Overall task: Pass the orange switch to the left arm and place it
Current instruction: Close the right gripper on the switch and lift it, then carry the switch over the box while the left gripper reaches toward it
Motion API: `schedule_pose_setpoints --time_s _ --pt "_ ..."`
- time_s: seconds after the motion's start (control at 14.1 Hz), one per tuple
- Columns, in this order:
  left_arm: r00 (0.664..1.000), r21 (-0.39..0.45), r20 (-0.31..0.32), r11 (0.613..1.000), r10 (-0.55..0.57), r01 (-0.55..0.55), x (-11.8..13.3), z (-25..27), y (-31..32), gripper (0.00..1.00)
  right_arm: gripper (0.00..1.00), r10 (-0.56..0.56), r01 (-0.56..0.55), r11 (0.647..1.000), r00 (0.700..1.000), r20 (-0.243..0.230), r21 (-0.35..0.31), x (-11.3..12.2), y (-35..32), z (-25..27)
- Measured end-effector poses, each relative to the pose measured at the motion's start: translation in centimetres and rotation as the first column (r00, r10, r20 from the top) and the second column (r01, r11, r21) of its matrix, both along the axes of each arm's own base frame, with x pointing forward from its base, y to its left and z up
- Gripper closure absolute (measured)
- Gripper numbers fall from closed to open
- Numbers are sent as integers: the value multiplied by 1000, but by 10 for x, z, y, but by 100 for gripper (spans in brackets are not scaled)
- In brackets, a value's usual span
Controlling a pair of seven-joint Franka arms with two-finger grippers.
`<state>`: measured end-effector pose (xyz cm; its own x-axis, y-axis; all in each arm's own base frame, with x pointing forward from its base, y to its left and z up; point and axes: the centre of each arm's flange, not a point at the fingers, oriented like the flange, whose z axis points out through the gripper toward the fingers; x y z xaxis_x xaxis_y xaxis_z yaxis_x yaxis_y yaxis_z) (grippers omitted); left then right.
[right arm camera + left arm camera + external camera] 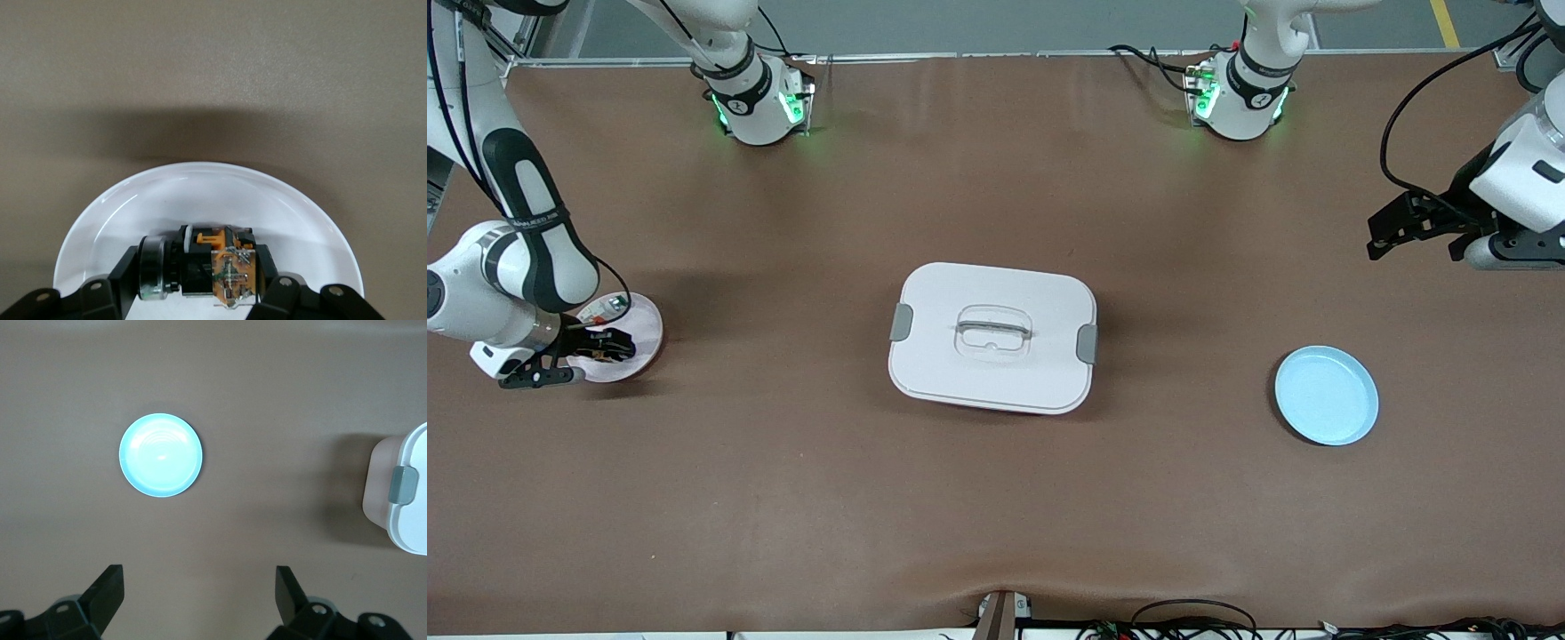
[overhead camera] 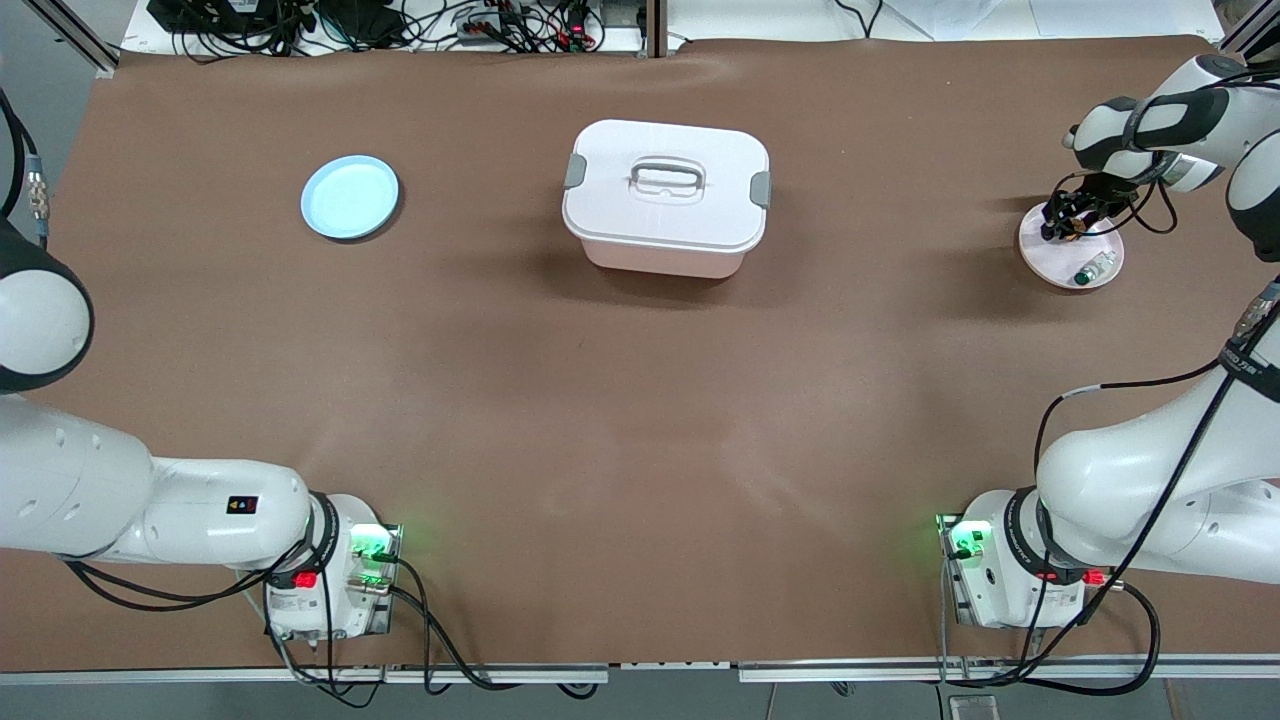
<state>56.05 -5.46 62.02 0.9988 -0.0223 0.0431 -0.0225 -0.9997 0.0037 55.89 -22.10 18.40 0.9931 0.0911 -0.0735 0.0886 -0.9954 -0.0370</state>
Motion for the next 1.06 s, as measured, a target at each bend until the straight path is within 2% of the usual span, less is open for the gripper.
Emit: schedule_pose_setpoints --time_s 0.43,0.71,0.85,1.06 --pt "1000 0 0 1000 0 0 0 0 0 0 28 1 -1 1000 1000 -2 2 2 2 2" --pt "1000 -4 16 1000 -2 2 0 8 -2 0 28 5 -3 999 998 -70 33 19 0 30" --pt "999 -45 35 999 -8 9 0 19 -9 0 28 -8 12 999 995 -100 43 30 2 54" --pt "999 -151 45 988 -28 35 -3 30 -32 0 28 -57 64 997 988 -142 44 41 15 100"
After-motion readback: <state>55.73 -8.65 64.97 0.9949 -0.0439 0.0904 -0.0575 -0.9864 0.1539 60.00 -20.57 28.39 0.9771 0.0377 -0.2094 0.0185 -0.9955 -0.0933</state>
